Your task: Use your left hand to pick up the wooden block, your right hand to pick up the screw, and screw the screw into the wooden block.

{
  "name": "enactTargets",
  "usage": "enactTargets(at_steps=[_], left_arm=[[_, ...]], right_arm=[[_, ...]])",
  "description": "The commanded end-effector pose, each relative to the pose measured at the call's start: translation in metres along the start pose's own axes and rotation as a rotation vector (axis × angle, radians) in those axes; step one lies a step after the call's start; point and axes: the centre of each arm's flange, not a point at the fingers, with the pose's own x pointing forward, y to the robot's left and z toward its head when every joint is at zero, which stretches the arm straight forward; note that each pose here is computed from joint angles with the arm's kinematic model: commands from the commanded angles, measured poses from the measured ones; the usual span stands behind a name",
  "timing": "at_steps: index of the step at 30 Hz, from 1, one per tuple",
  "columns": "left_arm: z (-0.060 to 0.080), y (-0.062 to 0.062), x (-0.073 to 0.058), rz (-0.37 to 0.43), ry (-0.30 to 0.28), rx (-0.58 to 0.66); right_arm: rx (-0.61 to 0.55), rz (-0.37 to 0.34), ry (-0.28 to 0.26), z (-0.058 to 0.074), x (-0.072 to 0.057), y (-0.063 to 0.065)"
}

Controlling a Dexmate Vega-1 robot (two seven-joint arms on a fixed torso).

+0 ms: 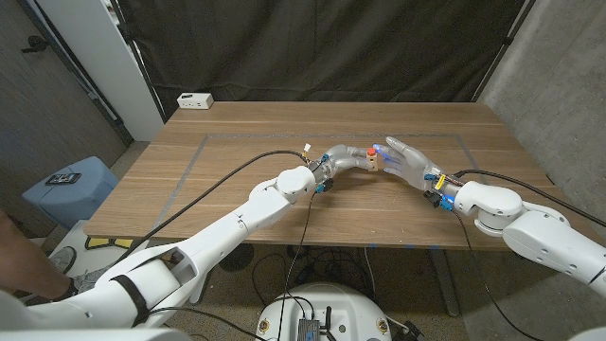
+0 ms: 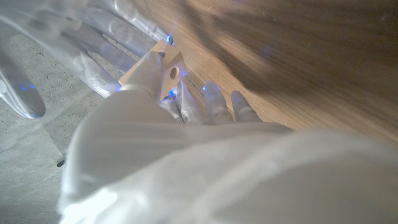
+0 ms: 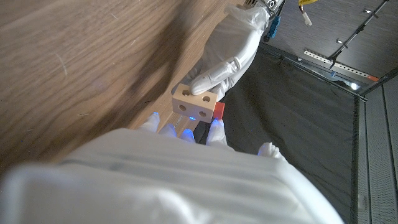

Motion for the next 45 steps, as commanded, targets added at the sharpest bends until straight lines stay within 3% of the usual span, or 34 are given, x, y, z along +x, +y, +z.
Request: enactTargets(at_steps=[1,45], left_arm=[[-0.001,-0.001,-0.003,0.003,0.007,-0.007],[-0.001,0.001,0.008,-0.008,0.018,-0.007]], right_arm=[[-0.006,0.005,0.002,0.001,-0.011,0.008],[0.018,0.003,0.017,-0.003,-0.015,0.005]])
